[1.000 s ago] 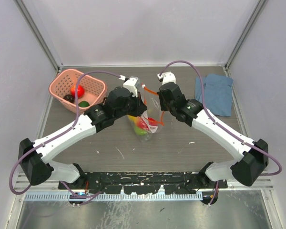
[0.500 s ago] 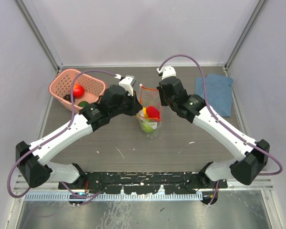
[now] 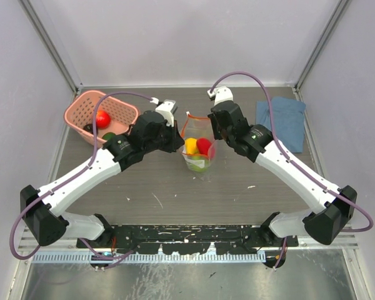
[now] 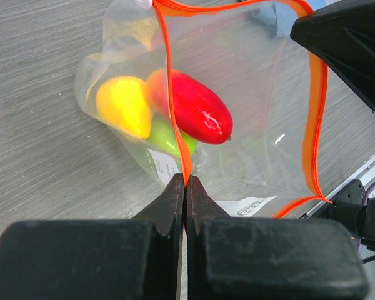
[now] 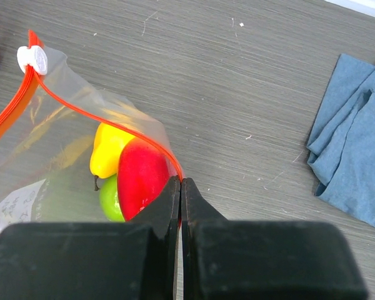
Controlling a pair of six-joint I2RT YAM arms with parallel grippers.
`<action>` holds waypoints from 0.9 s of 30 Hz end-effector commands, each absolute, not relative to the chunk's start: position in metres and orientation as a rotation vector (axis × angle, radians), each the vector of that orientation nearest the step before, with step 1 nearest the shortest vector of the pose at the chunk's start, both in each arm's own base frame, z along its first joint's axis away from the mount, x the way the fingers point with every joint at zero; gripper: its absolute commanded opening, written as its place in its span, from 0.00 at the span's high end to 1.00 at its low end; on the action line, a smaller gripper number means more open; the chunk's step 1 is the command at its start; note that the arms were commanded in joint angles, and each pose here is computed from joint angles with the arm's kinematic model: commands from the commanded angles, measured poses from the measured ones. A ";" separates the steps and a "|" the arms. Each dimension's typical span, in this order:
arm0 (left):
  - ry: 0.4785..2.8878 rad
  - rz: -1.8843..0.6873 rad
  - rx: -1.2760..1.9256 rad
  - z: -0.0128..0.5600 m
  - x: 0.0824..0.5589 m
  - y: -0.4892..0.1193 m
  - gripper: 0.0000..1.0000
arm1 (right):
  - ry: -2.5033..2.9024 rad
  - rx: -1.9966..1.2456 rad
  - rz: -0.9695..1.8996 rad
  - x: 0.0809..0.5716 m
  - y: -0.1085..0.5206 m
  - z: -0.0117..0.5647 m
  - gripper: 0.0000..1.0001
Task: Place the food in the zip-top bag and seal the zipper
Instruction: Adjust the zipper food storage bag at the center of the board.
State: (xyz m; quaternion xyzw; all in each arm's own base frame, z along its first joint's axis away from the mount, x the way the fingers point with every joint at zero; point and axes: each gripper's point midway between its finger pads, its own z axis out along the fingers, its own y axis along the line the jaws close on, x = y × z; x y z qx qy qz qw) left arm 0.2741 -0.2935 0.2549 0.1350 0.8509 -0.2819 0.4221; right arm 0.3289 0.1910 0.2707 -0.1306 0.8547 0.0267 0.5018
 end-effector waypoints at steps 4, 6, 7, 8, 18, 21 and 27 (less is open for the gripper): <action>2.050 -0.633 0.328 0.283 0.286 -0.282 1.00 | 1.957 -0.181 -0.034 0.329 0.157 0.301 1.00; 2.062 -0.568 0.327 0.280 0.290 -0.273 1.00 | 1.926 -0.167 -0.027 0.327 0.153 0.310 1.00; 2.064 -0.558 0.328 0.279 0.290 -0.272 1.00 | 1.920 -0.168 -0.018 0.327 0.154 0.312 1.00; 2.067 -0.561 0.333 0.279 0.290 -0.274 1.00 | 1.921 -0.174 -0.008 0.326 0.155 0.312 1.00; 2.044 -0.720 0.374 0.286 0.287 -0.302 0.94 | 1.934 -0.213 0.057 0.327 0.170 0.307 1.00; 2.029 -0.744 0.369 0.289 0.287 -0.306 0.84 | 1.932 -0.212 0.060 0.328 0.171 0.307 1.00; 2.002 -0.768 0.379 0.302 0.286 -0.305 0.66 | 1.927 -0.211 0.061 0.330 0.172 0.308 1.00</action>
